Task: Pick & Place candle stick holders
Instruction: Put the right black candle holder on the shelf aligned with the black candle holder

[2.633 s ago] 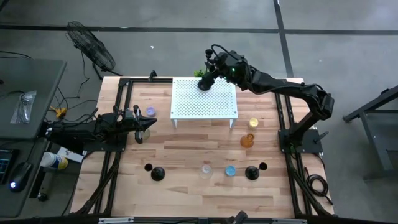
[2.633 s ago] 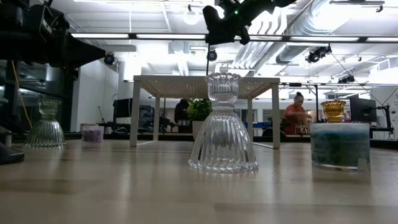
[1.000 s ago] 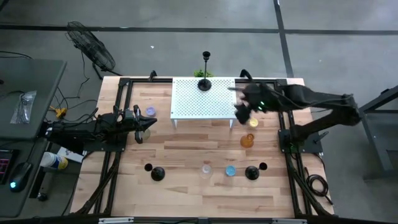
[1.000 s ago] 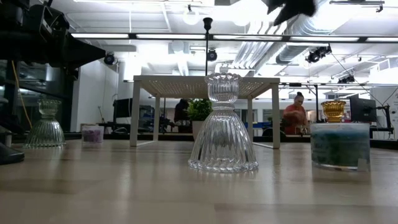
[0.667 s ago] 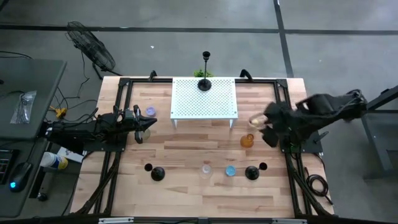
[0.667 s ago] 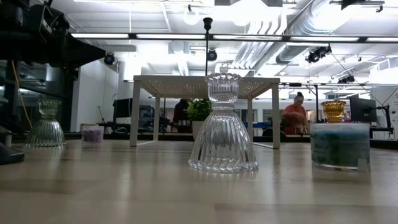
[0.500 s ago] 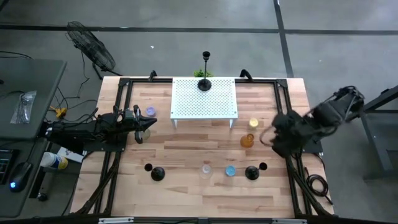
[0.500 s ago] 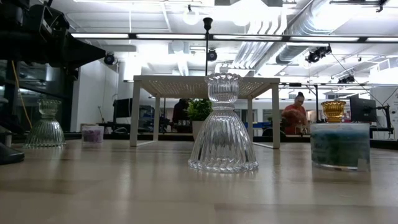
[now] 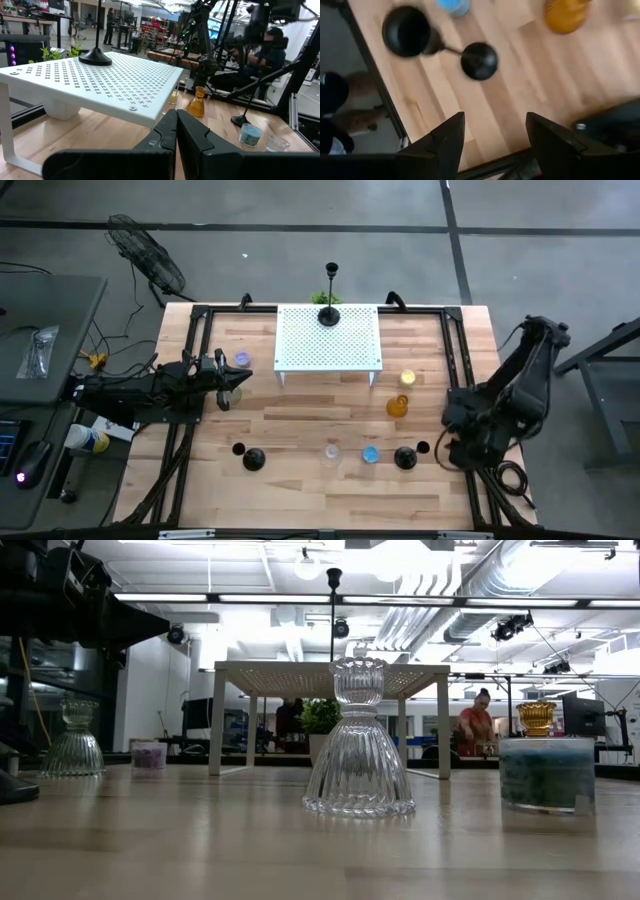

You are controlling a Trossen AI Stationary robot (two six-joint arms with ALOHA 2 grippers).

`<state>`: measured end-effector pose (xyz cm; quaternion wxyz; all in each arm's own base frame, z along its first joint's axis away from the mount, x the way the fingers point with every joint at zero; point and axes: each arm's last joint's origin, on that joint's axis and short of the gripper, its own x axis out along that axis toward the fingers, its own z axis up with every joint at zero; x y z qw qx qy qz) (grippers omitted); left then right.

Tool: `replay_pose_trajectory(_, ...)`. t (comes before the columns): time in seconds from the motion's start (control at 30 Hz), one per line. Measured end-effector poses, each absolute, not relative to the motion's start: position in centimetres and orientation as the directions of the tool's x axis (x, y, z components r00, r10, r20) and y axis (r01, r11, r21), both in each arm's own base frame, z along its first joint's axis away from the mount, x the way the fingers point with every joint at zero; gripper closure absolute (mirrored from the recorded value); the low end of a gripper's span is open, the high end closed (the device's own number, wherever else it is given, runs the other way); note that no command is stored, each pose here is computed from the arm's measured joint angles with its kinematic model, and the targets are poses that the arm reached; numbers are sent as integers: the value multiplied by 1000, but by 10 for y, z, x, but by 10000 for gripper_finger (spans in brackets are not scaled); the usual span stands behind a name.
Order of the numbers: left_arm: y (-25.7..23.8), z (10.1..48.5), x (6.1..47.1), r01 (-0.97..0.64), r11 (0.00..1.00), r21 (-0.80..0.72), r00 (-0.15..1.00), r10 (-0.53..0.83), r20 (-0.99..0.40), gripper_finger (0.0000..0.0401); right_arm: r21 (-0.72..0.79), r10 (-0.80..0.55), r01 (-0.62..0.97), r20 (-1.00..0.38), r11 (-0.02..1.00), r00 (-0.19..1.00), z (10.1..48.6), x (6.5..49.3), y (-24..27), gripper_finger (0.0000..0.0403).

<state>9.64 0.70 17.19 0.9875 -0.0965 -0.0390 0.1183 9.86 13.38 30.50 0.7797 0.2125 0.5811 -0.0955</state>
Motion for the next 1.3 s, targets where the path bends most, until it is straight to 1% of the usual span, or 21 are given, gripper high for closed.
replay_pose_trajectory(0.17, 7, 172, 96, -226, 953, -200, 969, 241, 54, 398, 283, 171, 341, -931, 896, 323, 274, 100, 151, 198)
replay_pose_trajectory(0.33, 7, 172, 96, -226, 953, -200, 969, 241, 54, 398, 280, 148, 298, -905, 912, 398, 245, 105, 155, 198)
replay_pose_trajectory(0.5, 7, 172, 96, -227, 953, -200, 969, 242, 54, 398, 280, 130, 260, -870, 924, 475, 230, 111, 154, 198)
replay_pose_trajectory(0.67, 7, 172, 96, -227, 953, -200, 969, 242, 54, 398, 250, 102, 225, -850, 942, 517, 222, 114, 152, 198)
replay_pose_trajectory(0.83, 7, 172, 96, -226, 953, -200, 969, 241, 54, 398, 215, 44, 196, -773, 957, 633, 225, 119, 153, 198)
replay_pose_trajectory(0.9, 7, 172, 96, -226, 953, -199, 969, 241, 54, 398, 200, 37, 174, -752, 964, 658, 226, 121, 154, 198)
replay_pose_trajectory(1.1, 7, 172, 96, -226, 953, -200, 969, 241, 54, 398, 200, 49, 154, -749, 968, 661, 226, 121, 155, 201)
replay_pose_trajectory(1.3, 7, 172, 96, -226, 953, -199, 969, 241, 54, 398, 199, 50, 152, -749, 968, 660, 226, 121, 155, 234)
